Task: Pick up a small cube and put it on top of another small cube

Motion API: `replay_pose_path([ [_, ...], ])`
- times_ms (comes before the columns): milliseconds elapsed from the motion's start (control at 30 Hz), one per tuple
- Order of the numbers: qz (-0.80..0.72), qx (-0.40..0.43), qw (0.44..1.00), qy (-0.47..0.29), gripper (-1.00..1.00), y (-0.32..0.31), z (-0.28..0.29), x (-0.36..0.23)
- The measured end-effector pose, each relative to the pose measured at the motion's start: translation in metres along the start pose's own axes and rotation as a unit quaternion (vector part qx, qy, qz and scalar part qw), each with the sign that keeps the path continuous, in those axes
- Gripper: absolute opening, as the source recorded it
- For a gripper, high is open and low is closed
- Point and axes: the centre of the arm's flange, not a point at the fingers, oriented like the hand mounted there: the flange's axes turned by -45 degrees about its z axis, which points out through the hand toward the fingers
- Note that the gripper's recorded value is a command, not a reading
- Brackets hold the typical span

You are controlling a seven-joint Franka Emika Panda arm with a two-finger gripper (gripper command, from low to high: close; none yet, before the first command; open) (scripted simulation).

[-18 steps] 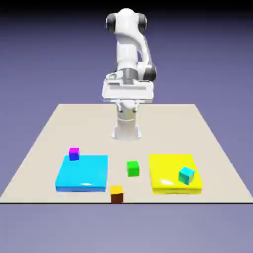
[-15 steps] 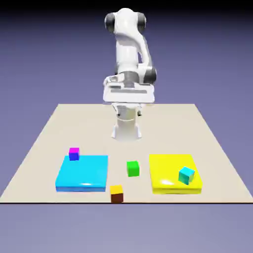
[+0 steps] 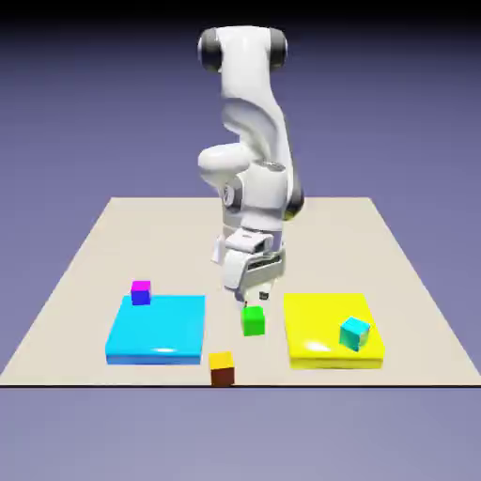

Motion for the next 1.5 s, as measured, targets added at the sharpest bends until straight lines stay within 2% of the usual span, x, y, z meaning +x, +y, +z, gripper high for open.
replay_pose_path([
  [167,-0.165,0.021,0.981,-0.095,0.00,-0.003,0.053,0.009],
  [300,-0.295,0.038,0.938,-0.175,0.00,-0.003,0.089,0.011],
  [367,-0.299,0.039,0.937,-0.178,0.00,-0.003,0.090,0.011],
  [533,-0.299,0.039,0.937,-0.178,0.00,-0.006,0.153,-0.004],
  [567,-0.299,0.039,0.937,-0.178,-1.00,-0.006,0.156,-0.005],
  [633,-0.299,0.039,0.937,-0.178,-1.00,-0.006,0.156,-0.005],
  [800,-0.299,0.039,0.937,-0.178,-1.00,-0.003,0.093,0.011],
  [1067,-0.073,0.126,0.973,-0.181,-1.00,-0.045,0.065,0.012],
  [1400,0.173,0.201,0.932,-0.247,-1.00,-0.101,0.004,0.010],
  [1500,0.176,0.201,0.931,-0.248,-1.00,-0.106,0.018,0.005],
])
